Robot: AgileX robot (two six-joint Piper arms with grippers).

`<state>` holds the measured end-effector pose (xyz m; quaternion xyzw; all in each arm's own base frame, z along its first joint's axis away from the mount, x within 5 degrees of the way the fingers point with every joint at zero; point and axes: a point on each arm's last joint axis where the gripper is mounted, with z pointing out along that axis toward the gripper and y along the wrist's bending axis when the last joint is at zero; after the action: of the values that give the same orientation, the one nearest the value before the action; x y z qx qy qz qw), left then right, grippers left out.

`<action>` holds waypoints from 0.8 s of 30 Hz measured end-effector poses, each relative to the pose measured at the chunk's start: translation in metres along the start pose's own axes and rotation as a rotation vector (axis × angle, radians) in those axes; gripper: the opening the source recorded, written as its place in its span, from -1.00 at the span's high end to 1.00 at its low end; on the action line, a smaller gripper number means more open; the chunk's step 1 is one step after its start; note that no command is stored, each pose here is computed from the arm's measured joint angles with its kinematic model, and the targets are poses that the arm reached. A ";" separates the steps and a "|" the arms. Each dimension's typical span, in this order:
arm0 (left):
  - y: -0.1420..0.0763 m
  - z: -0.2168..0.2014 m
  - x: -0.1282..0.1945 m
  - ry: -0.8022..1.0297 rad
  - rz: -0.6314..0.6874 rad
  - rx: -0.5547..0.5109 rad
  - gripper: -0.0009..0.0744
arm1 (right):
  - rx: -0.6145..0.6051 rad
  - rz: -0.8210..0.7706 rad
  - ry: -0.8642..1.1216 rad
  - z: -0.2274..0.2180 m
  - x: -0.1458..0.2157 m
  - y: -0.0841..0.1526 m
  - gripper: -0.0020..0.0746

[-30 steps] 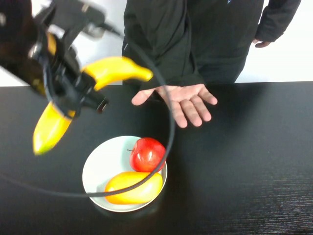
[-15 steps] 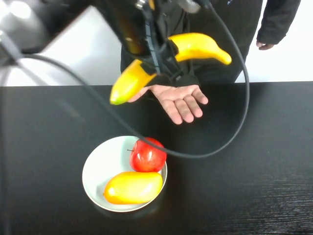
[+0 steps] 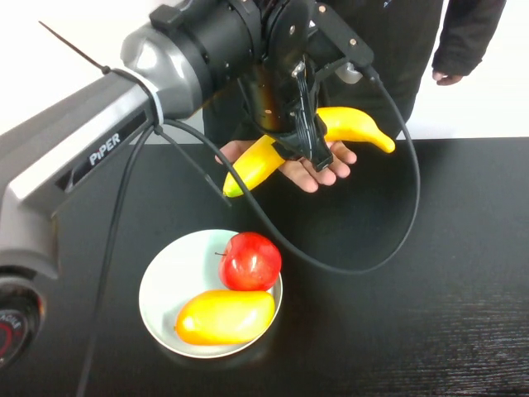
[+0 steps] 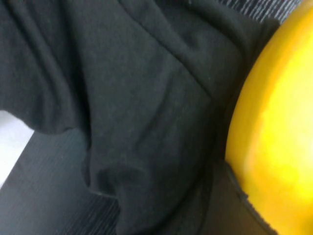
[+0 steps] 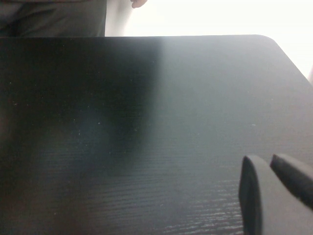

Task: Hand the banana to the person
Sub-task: Hand the grabbed banana to the person

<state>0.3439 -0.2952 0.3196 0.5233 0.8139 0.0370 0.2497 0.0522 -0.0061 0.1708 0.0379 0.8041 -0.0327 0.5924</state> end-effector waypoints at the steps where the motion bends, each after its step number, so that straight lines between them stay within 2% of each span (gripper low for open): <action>1: 0.001 0.001 0.000 -0.003 -0.001 -0.002 0.22 | 0.000 0.000 0.000 0.000 0.000 0.000 0.97; 6: 0.001 0.002 0.000 -0.003 -0.001 -0.002 0.21 | 0.000 0.000 0.000 0.000 0.000 0.000 0.97; 11: 0.002 0.003 0.000 0.000 -0.040 -0.003 -0.22 | 0.000 0.000 0.000 0.000 0.000 0.000 0.97; 14: 0.004 0.002 0.001 -0.001 -0.072 -0.005 -0.37 | 0.000 0.000 0.000 0.000 0.000 0.000 0.97; 19: 0.007 -0.016 0.002 -0.031 -0.089 -0.018 -0.43 | 0.000 0.000 0.000 0.000 0.000 0.000 0.97; 24: 0.010 -0.052 0.008 -0.066 -0.109 -0.032 -0.41 | 0.000 0.000 0.000 0.000 0.000 0.000 0.97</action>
<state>0.3261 -0.2735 0.3656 0.4749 0.8319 0.0190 0.2864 0.0522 -0.0061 0.1708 0.0379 0.8041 -0.0327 0.5924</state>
